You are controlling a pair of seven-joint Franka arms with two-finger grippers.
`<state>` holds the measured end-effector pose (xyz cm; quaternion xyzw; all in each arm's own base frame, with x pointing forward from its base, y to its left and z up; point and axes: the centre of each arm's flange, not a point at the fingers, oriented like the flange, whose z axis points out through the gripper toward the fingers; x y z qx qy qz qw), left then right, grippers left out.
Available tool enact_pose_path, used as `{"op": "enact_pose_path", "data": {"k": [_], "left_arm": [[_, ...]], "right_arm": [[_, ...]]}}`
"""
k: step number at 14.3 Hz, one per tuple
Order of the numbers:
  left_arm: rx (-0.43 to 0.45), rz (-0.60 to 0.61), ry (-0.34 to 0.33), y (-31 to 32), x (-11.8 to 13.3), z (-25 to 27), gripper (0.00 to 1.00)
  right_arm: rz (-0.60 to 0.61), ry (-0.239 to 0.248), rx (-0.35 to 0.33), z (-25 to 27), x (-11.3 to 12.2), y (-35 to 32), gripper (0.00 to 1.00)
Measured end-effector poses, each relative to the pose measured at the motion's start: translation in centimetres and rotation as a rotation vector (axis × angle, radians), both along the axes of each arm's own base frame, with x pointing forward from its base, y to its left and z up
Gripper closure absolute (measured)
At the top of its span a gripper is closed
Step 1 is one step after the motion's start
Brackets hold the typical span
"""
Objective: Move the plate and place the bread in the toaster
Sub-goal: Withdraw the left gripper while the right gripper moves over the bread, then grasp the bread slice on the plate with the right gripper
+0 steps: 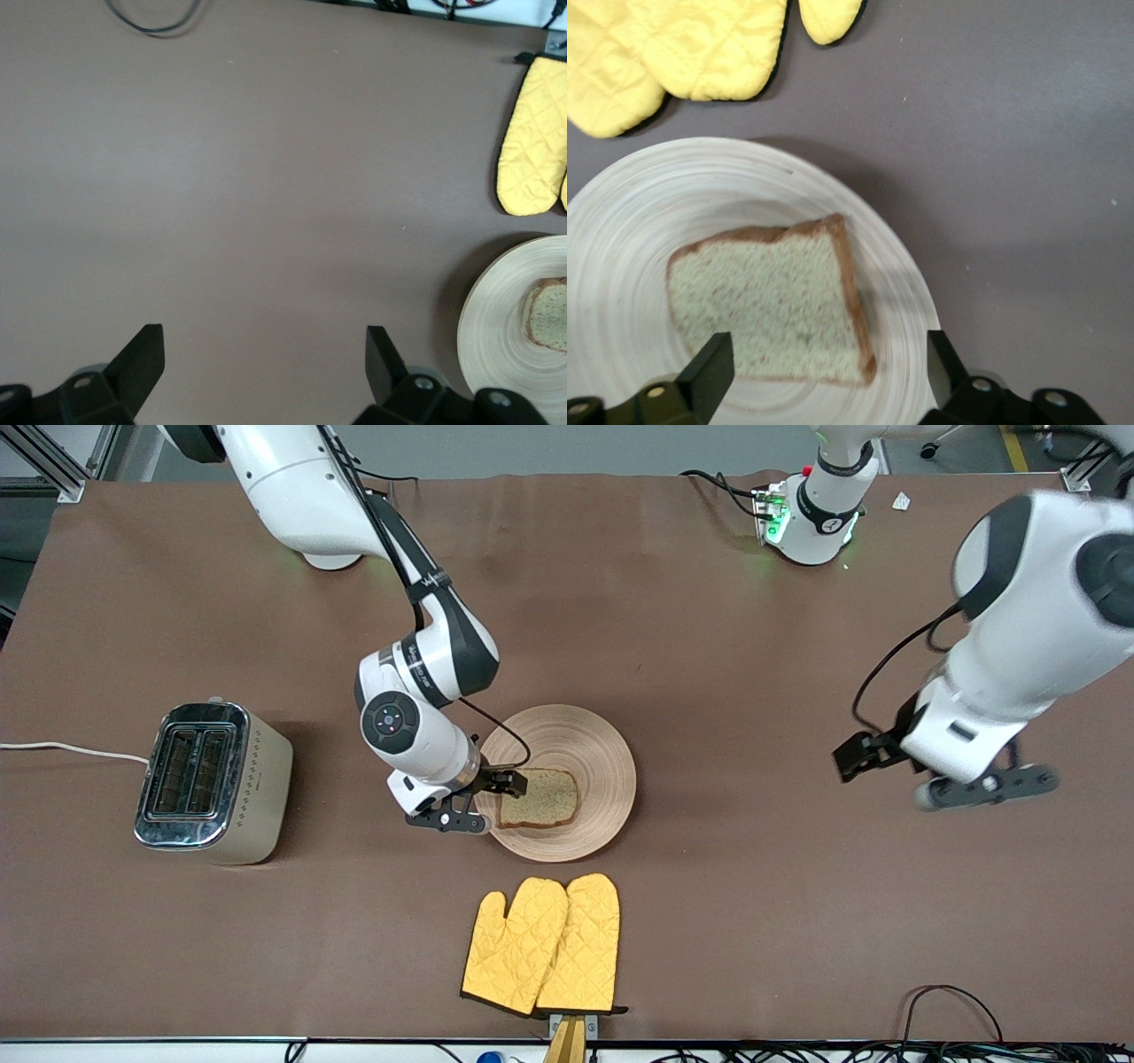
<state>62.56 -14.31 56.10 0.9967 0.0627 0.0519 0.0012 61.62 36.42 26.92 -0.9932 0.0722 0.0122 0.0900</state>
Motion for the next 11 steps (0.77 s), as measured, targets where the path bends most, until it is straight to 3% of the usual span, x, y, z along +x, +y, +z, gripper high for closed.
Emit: {"op": "enact_pose_path", "data": {"k": [3, 4, 5, 7, 11], "left_arm": [[0.023, -0.015, -0.015, 1.7, -2.2, 4.3, 0.0], [0.033, -0.041, -0.01, 2.1, -2.9, 5.2, 0.0], [0.044, -0.068, 0.001, 2.6, -3.5, 5.8, 0.0], [0.063, -0.115, 0.032, 3.7, -4.7, 6.9, 0.0], [0.088, -0.168, 0.093, 5.7, -7.4, 8.7, 0.0]], "right_arm": [[-0.001, -0.024, -0.004, -2.3, -0.2, 0.3, 0.11], [0.005, -0.032, -0.003, -2.6, -0.4, 0.7, 0.18], [0.01, -0.038, -0.003, -3.0, -0.6, 1.1, 0.18], [0.015, -0.044, -0.004, -3.6, -0.9, 1.6, 0.33], [0.023, -0.043, -0.009, -4.2, -1.2, 2.0, 0.41]]}}
